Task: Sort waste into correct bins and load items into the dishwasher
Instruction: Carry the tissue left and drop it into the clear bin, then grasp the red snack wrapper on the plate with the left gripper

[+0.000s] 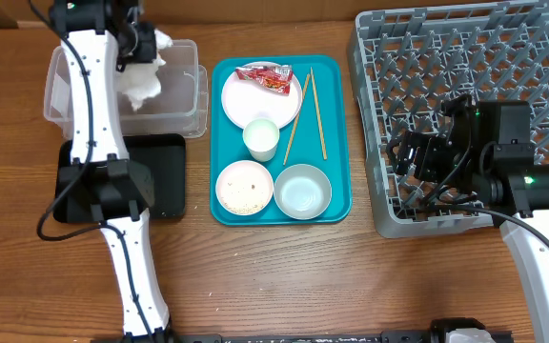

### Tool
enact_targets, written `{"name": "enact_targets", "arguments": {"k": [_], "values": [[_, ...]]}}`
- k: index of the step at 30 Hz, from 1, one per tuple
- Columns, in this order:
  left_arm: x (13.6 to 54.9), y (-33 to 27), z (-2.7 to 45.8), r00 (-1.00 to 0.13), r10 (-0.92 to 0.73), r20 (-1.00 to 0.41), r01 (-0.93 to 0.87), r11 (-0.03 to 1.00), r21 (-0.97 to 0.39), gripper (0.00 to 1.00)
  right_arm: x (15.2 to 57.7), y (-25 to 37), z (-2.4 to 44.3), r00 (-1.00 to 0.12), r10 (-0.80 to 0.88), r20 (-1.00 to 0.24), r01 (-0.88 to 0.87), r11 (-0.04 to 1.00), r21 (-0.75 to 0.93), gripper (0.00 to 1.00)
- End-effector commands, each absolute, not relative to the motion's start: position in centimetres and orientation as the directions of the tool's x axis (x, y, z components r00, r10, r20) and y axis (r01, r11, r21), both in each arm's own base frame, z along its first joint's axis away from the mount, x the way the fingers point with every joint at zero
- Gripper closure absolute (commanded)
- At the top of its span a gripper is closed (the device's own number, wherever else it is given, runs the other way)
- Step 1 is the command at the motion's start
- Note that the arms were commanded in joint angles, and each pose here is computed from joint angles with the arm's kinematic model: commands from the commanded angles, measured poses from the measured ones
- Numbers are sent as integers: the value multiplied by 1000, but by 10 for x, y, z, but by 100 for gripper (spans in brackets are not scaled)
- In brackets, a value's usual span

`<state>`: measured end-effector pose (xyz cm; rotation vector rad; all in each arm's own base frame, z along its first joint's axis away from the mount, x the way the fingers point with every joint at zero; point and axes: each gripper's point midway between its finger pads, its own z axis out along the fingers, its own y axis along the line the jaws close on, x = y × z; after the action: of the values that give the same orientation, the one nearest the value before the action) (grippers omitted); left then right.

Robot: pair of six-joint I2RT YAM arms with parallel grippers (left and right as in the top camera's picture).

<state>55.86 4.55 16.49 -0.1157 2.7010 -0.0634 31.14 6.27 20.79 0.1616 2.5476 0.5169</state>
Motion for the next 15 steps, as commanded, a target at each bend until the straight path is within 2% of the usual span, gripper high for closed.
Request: {"name": "enact_targets", "arguments": {"k": [1,2,3,4,6,11,15], "values": [[561,41,150,-912,-93,-399,-72,995,-67,38,316,65,219,-838,212,-502,-7,917,398,0],[563,40,151,-909,-88,-408,-66,996,-66,24,316,65,219,-838,212,-502,-7,917,398,0],[567,40,153,-902,-84,-423,-62,996,-65,14,316,65,219,-838,212,-502,-7,917,398,0],[570,37,157,-895,-78,-440,-53,996,-69,10,316,65,219,-838,212,-502,-7,917,398,0],[577,28,167,-875,-55,-480,-16,996,-85,7,316,65,219,-839,212,-502,-7,917,398,0],[592,-18,196,-808,53,-587,182,970,-163,7,316,65,219,-838,212,-502,-7,917,398,0],[597,-59,201,-765,146,-627,300,943,-146,7,316,65,219,-839,212,-501,-7,917,398,0]]}}
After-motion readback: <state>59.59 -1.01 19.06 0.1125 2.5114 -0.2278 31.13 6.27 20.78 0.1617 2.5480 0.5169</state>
